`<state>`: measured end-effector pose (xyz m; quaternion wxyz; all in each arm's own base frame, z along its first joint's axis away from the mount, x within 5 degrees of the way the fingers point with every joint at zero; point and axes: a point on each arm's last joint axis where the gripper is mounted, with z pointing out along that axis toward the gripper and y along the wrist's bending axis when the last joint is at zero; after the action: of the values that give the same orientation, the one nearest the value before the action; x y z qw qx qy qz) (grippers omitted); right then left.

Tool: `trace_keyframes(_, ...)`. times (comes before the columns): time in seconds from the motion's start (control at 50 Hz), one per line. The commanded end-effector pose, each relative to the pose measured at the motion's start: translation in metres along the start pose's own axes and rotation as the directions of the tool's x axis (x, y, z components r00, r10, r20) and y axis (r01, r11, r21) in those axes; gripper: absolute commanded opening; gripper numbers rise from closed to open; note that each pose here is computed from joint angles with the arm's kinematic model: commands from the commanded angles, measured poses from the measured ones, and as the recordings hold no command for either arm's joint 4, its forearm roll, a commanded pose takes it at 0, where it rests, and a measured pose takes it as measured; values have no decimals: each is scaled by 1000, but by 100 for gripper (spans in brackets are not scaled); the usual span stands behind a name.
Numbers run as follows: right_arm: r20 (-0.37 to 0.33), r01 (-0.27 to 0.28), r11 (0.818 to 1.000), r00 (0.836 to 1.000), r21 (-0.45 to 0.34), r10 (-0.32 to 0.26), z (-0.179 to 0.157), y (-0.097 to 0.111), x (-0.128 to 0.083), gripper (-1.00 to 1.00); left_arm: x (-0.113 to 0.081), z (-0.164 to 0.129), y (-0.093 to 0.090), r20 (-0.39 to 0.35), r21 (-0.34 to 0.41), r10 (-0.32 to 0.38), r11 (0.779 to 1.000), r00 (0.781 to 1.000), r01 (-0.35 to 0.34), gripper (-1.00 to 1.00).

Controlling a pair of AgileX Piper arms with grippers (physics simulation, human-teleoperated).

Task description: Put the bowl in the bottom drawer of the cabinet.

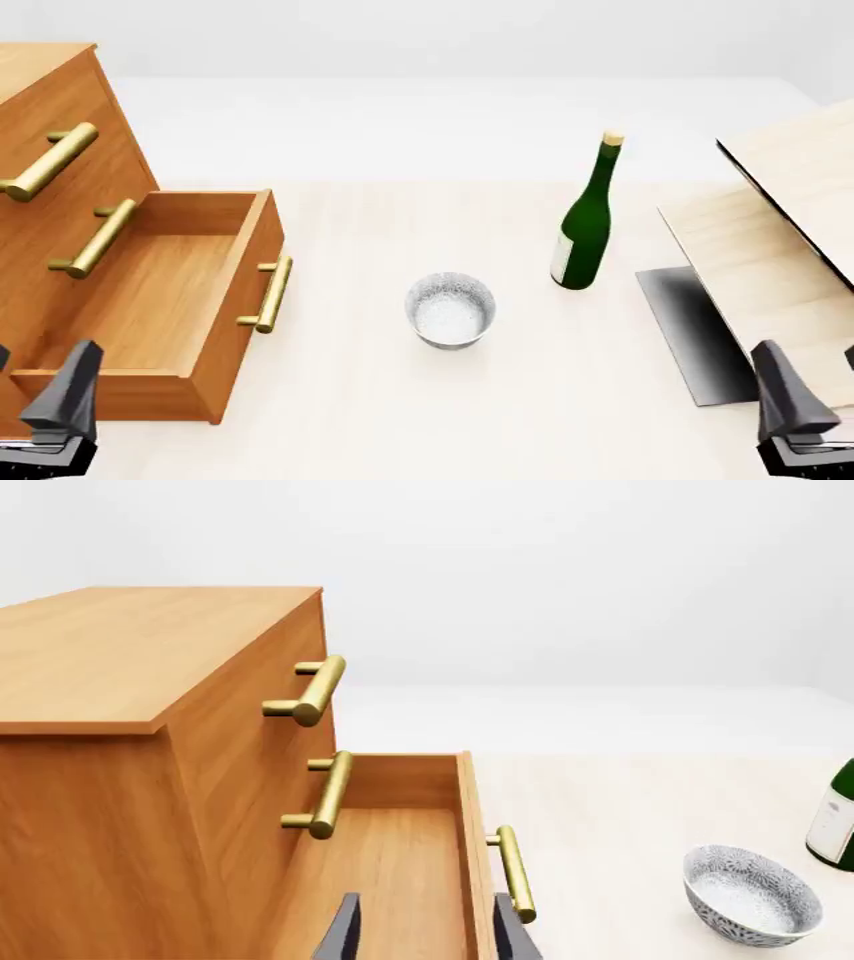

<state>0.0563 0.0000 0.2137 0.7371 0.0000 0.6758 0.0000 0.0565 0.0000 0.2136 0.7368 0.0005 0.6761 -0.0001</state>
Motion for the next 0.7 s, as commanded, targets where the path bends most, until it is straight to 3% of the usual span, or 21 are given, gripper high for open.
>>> trace_keyframes(0.02,-1,0,1000,1000,0,0,0,0,-1,100,0,1,0,-4,3,4,1000,1000,-4,100)
trace_keyframes(0.16,-1,0,1000,1000,0,0,0,0,-1,100,1,5,1,-27,-19,37,999,999,-37,100)
trace_keyframes(0.28,-1,0,1000,1000,0,0,0,0,-1,100,-1,1,-1,-7,17,76,997,997,-76,100)
trace_keyframes(0.3,-1,0,1000,1000,0,0,0,0,-1,100,-2,0,-1,-3,26,74,997,997,-74,100)
trace_keyframes(0.34,-1,0,1000,1000,0,0,0,0,0,100,0,3,-5,-7,93,141,986,990,-140,100)
trace_keyframes(0.38,-1,0,1000,1000,0,0,0,0,0,100,-4,2,-6,8,110,101,989,995,-101,100)
trace_keyframes(0.54,-1,0,1000,1000,0,0,1,0,0,100,-14,2,-13,8,220,102,970,995,-101,100)
trace_keyframes(0.56,-1,0,1000,1000,0,0,1,0,0,100,-1,0,-15,13,256,110,960,994,-110,100)
trace_keyframes(0.58,-1,0,1000,1000,0,0,1,0,0,100,-2,0,-16,16,269,109,957,994,-109,100)
trace_keyframes(0.62,-1,0,1000,1000,0,0,1,0,0,100,-24,0,-16,24,286,96,953,995,-99,100)
trace_keyframes(0.66,-1,0,1000,1000,0,0,1,0,0,100,-13,3,-19,20,303,133,944,991,-133,100)
trace_keyframes(0.7,-1,0,1000,1000,0,0,1,0,0,100,-18,5,-20,16,311,114,943,993,-114,100)
